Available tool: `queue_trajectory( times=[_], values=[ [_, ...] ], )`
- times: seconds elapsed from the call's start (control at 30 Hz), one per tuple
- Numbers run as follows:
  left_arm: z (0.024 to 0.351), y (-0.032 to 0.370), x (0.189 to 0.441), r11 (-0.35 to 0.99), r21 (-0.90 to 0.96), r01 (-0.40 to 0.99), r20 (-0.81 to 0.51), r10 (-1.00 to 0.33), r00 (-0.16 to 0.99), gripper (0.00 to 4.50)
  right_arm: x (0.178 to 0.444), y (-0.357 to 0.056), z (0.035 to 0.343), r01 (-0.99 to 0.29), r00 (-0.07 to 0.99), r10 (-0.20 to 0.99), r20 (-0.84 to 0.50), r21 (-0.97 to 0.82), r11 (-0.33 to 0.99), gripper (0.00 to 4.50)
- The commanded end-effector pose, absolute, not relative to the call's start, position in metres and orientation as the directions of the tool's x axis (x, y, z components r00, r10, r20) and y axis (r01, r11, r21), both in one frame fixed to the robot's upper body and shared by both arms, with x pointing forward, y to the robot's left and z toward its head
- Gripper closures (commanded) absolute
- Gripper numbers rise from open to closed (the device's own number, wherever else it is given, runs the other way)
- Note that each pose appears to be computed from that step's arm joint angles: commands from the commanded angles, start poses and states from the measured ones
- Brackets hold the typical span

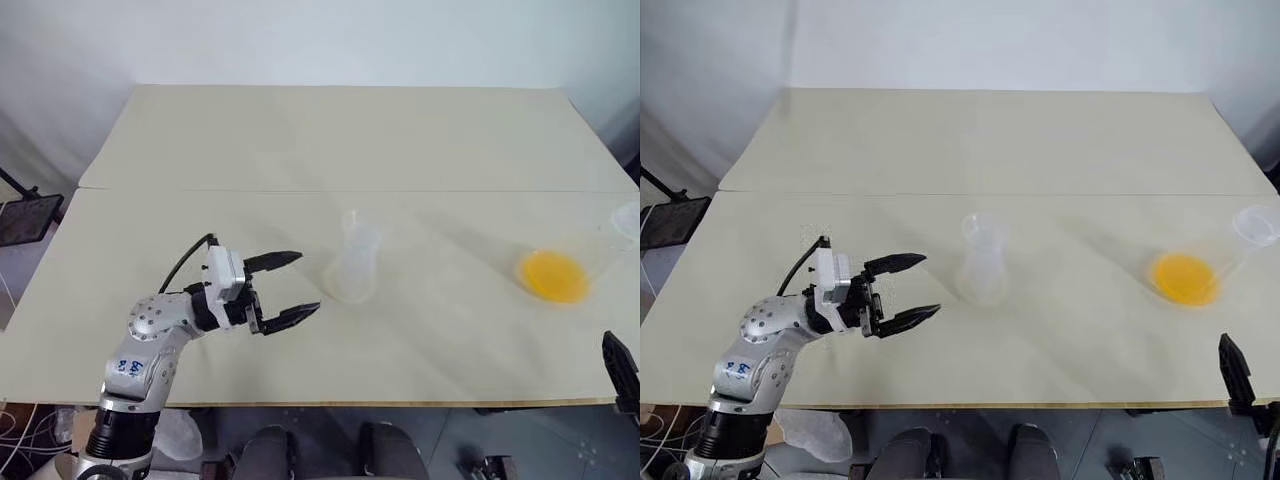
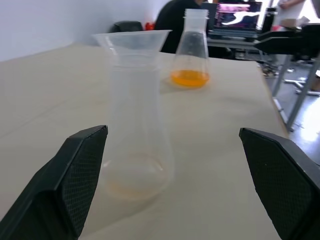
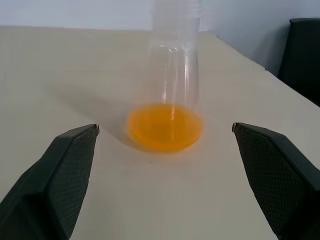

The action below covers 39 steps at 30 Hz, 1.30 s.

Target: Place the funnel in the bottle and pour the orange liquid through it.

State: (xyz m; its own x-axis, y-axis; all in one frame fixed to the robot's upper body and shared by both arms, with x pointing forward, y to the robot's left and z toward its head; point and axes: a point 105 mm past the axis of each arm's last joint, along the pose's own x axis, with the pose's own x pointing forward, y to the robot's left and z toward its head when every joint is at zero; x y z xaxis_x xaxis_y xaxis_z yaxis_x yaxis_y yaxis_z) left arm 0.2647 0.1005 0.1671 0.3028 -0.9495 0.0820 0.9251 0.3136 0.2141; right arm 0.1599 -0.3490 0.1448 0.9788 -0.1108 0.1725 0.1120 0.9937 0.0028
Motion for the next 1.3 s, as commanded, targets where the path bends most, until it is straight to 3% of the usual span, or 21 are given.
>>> queue_trajectory(
  times=[0.03, 0.27, 0.67, 1.2, 1.3],
  values=[
    [0.18, 0.095, 0.255, 0.286, 0.242, 0.927, 0.113, -0.957, 0.266, 0.02, 0.17, -0.354, 0.167, 0.11, 0.974, -0.109, 0.198, 0.007, 0.994, 0.0],
    [0.181, 0.096, 0.248, 0.312, 0.239, 0.92, 0.114, -0.949, 0.293, 0.02, 0.21, -0.364, 0.174, 0.092, 0.986, -0.094, 0.135, 0.016, 0.996, 0.0],
    [0.182, 0.096, 0.243, 0.349, 0.221, 0.911, 0.111, -0.937, 0.332, 0.02, 0.269, -0.372, 0.196, 0.106, 0.968, -0.114, 0.225, 0.047, 0.993, 0.0],
    [0.185, 0.094, 0.247, 0.361, 0.238, 0.902, 0.12, -0.932, 0.342, 0.02, 0.294, -0.379, 0.209, 0.126, 0.949, -0.132, 0.286, 0.04, 0.991, 0.0],
    [0.186, 0.093, 0.248, 0.361, 0.242, 0.9, 0.122, -0.932, 0.341, 0.0, 0.294, -0.378, 0.208, 0.126, 0.948, -0.133, 0.289, 0.041, 0.991, 0.6]
  ],
)
